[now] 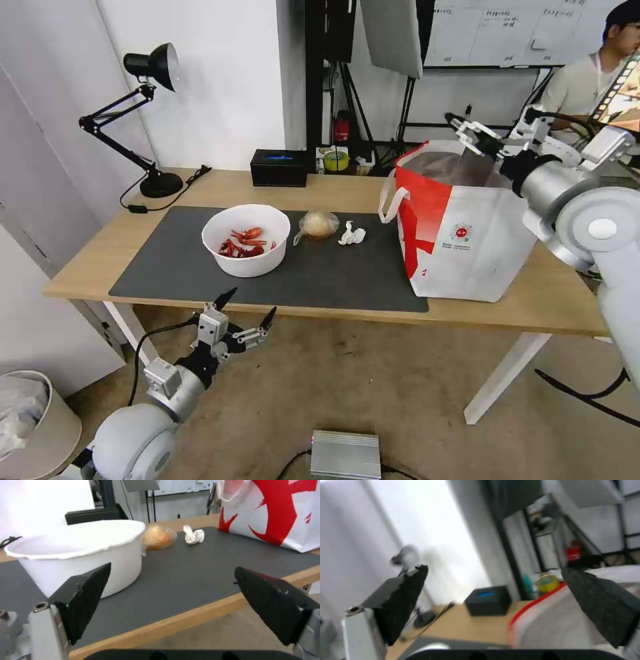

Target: Pick up the trash from the table and place it into the takeout bag.

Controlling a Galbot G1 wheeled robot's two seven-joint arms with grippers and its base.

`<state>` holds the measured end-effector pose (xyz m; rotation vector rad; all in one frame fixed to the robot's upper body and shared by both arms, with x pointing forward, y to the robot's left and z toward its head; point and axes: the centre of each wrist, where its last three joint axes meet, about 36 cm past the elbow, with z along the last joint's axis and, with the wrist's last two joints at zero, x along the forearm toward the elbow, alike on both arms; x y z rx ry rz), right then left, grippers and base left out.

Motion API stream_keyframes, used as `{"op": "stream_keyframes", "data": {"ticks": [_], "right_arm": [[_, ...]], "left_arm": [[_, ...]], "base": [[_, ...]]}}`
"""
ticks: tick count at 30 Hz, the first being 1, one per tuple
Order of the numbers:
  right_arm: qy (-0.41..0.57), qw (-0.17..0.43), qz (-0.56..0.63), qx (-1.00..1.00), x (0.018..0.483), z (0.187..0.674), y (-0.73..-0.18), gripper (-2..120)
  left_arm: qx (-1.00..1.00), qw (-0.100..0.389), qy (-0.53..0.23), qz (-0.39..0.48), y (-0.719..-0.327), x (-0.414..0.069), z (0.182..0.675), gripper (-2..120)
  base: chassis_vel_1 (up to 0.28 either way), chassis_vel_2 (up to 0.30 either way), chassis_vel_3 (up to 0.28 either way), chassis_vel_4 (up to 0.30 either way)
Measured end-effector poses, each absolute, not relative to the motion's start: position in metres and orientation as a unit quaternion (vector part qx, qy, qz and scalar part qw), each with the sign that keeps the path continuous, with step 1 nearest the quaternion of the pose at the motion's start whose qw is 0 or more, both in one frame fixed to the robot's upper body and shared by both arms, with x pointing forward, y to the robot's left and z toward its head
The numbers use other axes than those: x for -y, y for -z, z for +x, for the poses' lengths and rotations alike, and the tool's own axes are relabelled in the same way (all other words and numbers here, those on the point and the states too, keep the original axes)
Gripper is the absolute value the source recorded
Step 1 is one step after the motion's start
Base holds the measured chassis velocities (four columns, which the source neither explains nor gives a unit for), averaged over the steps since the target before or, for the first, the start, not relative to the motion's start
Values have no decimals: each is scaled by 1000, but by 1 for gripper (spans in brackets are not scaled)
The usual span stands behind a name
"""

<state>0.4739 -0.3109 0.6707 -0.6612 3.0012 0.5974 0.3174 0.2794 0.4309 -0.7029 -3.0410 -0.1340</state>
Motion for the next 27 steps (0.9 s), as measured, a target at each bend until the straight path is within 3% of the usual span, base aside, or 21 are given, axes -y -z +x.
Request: {"op": "stream_keyframes", "data": {"ticks": [11, 19, 27], "right_arm": [[-59, -51, -265, -961, 282, 415, -583, 100], [-19, -99, -238, -966, 271, 366, -522, 100], [-29, -92, -214, -972, 264, 352, -475, 100]], "left_arm": [[974, 13, 45, -223, -426, -283, 318, 100], [970, 14, 46, -237, -425, -287, 316, 100], [968, 15, 53, -245, -420, -294, 316, 100]], "base": [[0, 0, 0, 0], [0, 0, 0, 0], [0, 0, 0, 0]]}}
